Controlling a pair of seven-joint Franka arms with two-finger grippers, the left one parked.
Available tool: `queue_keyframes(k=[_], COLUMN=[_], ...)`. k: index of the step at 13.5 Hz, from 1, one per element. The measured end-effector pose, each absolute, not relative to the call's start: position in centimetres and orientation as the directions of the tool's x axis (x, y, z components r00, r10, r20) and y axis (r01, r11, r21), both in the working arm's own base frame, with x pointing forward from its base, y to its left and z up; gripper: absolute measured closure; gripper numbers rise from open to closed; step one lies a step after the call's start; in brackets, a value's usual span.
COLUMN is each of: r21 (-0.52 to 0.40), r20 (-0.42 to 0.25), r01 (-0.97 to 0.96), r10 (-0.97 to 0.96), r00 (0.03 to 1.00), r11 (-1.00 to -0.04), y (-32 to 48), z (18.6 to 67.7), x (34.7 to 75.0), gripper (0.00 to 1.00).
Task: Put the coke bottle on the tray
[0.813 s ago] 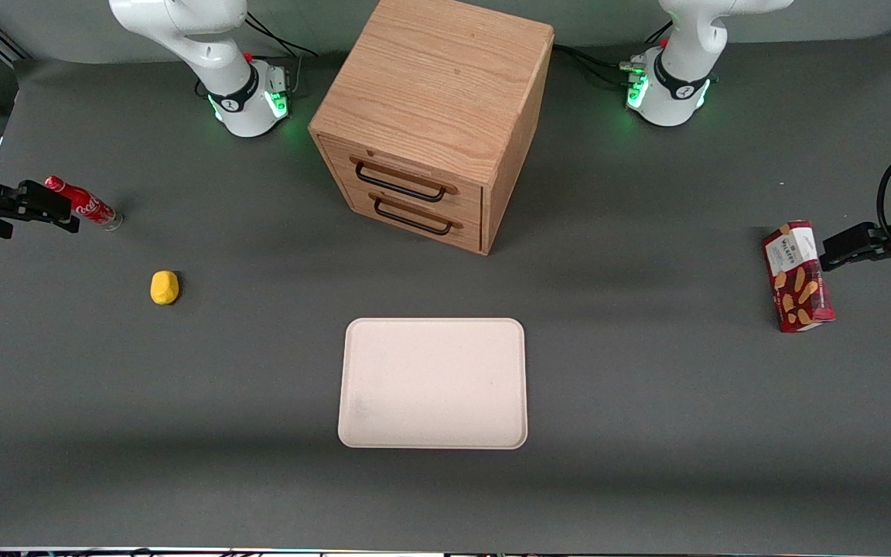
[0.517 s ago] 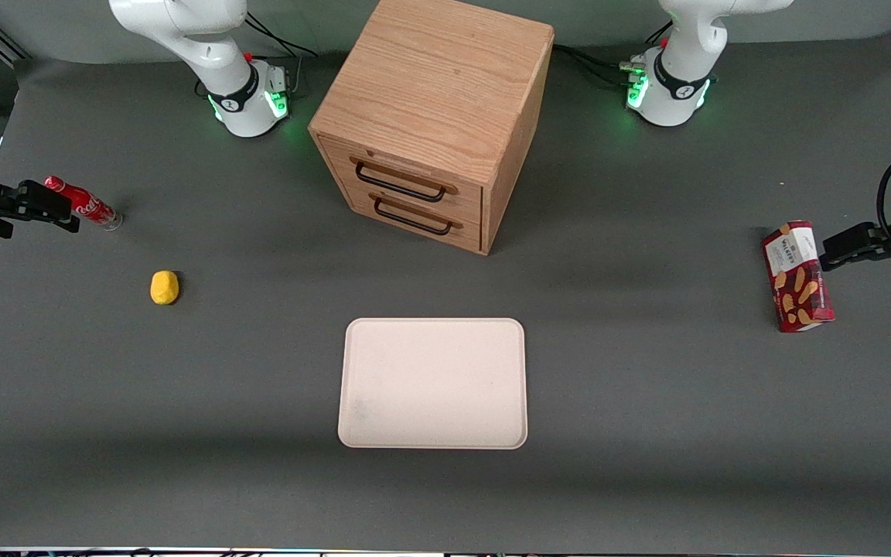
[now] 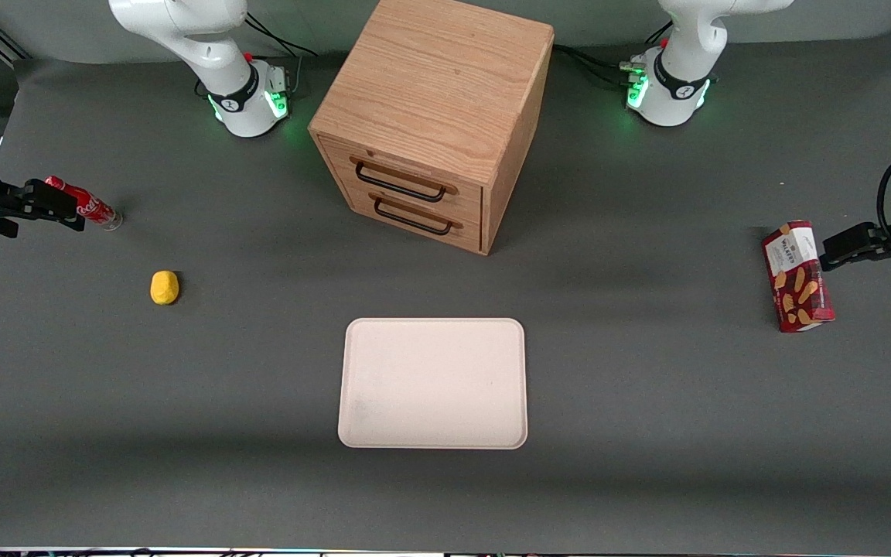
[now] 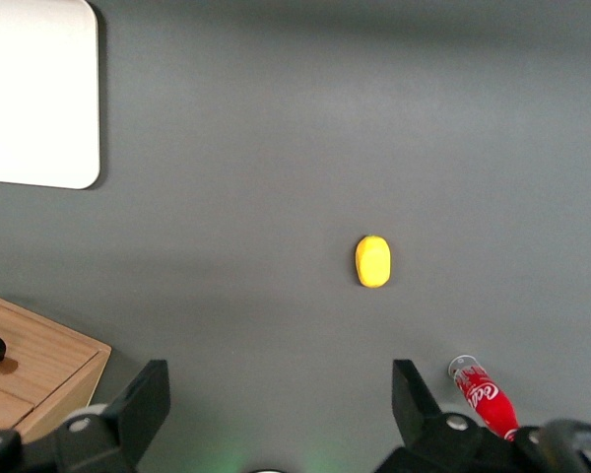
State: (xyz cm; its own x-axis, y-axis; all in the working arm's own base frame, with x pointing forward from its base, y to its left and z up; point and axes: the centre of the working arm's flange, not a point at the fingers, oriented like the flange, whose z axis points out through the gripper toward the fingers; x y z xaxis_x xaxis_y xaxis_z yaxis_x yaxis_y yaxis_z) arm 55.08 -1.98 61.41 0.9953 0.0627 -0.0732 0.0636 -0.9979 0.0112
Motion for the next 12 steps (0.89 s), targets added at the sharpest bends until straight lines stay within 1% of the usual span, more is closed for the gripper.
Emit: queue_keyframes(k=[3, 6, 9, 12], r21=[0.009, 0.009, 0.003, 0.009], r20=[-0.093, -0.094, -0.091, -0.081], r01=[0.057, -0.003, -0.063, -0.099], r10=[0.055, -0.004, -0.063, -0.100], r00=[0.994, 0.996, 0.994, 0.992], r11=[-0.998, -1.000, -0.998, -0.995], y=[-2.4, -5.7, -8.9, -12.4], z=[61.2, 61.3, 62.1, 63.1], x=[54.9, 54.4, 52.0, 48.5], gripper=[0.00, 0.00, 0.00, 0.00])
